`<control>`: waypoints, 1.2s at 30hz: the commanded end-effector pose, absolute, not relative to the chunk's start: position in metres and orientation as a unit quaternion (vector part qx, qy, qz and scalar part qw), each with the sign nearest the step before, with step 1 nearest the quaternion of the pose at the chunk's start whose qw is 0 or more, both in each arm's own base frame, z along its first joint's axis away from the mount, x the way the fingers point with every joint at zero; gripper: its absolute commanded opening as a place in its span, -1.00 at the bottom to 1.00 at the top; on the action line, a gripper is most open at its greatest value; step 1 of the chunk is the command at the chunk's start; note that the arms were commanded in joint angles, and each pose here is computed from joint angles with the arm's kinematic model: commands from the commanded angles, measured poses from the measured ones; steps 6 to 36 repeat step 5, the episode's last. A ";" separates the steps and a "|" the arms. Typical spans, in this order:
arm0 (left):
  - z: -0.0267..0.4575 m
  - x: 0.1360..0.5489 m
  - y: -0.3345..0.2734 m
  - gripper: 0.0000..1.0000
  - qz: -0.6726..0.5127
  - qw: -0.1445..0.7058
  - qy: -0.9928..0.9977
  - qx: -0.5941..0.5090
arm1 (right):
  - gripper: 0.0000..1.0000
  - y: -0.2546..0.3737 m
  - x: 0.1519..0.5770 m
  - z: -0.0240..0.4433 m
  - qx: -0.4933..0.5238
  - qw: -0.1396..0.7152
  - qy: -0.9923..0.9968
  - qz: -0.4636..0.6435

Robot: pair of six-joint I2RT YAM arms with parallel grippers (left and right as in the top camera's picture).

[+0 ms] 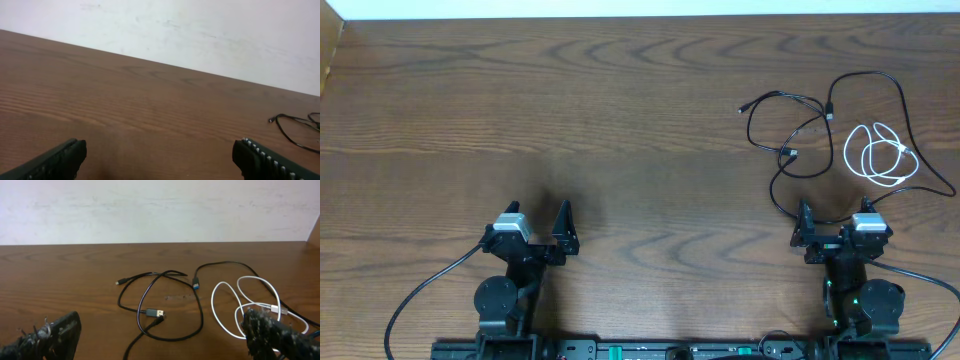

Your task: Untangle cables

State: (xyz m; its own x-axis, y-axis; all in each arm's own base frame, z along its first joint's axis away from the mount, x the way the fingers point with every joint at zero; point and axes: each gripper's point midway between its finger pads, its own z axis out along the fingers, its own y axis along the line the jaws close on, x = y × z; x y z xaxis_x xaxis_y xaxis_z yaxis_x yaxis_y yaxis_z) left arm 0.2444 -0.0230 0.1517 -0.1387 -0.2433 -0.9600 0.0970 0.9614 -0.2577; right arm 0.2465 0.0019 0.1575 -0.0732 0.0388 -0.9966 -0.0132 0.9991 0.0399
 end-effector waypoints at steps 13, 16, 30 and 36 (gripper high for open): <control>0.135 0.243 -0.025 0.95 -0.128 0.634 0.761 -0.044 | 0.98 0.004 0.246 0.157 0.009 0.680 0.732 0.026; 0.135 0.243 -0.025 0.95 -0.128 0.634 0.761 -0.044 | 0.98 0.004 0.246 0.157 0.009 0.680 0.732 0.026; 0.135 0.243 -0.025 0.95 -0.128 0.634 0.761 -0.044 | 0.98 0.004 0.246 0.157 0.009 0.680 0.732 0.026; 0.135 0.243 -0.025 0.95 -0.128 0.634 0.761 -0.044 | 0.98 0.004 0.246 0.157 0.009 0.680 0.732 0.026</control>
